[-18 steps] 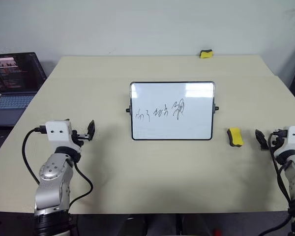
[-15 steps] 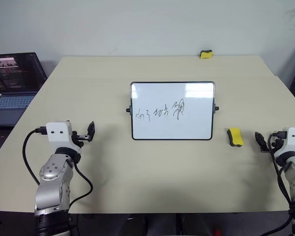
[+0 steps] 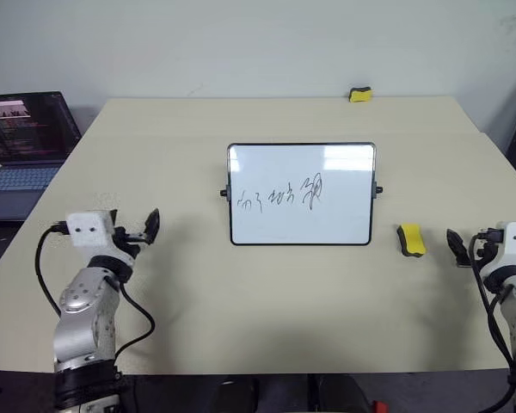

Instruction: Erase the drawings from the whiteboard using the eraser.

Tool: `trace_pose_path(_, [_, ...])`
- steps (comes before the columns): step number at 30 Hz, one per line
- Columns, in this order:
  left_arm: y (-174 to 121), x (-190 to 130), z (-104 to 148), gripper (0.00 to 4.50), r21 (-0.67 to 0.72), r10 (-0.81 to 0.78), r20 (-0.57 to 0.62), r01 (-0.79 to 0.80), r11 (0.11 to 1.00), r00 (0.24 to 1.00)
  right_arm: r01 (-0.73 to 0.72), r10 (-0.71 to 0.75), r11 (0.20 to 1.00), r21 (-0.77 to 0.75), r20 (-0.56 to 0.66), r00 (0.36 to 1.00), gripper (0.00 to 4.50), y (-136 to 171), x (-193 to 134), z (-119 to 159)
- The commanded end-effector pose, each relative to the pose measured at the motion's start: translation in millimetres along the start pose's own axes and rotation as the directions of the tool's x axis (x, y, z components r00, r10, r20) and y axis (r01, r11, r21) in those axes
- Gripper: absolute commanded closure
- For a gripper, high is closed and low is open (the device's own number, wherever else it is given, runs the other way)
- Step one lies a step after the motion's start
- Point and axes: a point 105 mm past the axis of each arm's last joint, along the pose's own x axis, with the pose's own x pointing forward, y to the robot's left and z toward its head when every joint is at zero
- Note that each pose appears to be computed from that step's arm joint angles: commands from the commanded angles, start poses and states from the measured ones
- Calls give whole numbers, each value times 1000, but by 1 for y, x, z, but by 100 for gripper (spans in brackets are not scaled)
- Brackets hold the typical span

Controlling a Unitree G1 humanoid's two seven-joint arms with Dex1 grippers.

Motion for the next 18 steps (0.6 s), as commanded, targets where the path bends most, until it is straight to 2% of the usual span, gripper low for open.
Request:
trace_pose_path(1, [7,2,20,0,42,-25,49,23,999,998,27,-30,999,35,108,994,2,0,-1,26])
trace_pose_path(5, [0,6,45,0,111,-193,48,187,976,980,17,-29,997,81,151,988,2,18,-5,39])
trace_pose_path(8, [-24,4,70,0,143,-370,36,362,921,928,-39,30,998,52,173,985,2,31,-13,47])
trace_pose_path(11, [-52,3,85,0,136,-516,18,510,850,856,-51,49,999,6,201,978,2,29,-19,57])
trace_pose_path(14, [-76,1,85,0,125,-628,-5,623,772,778,-59,59,998,-7,208,976,2,28,-25,63])
trace_pose_path(18, [-119,-5,82,0,115,-792,-40,790,603,610,-102,108,994,-44,173,979,2,31,-39,74])
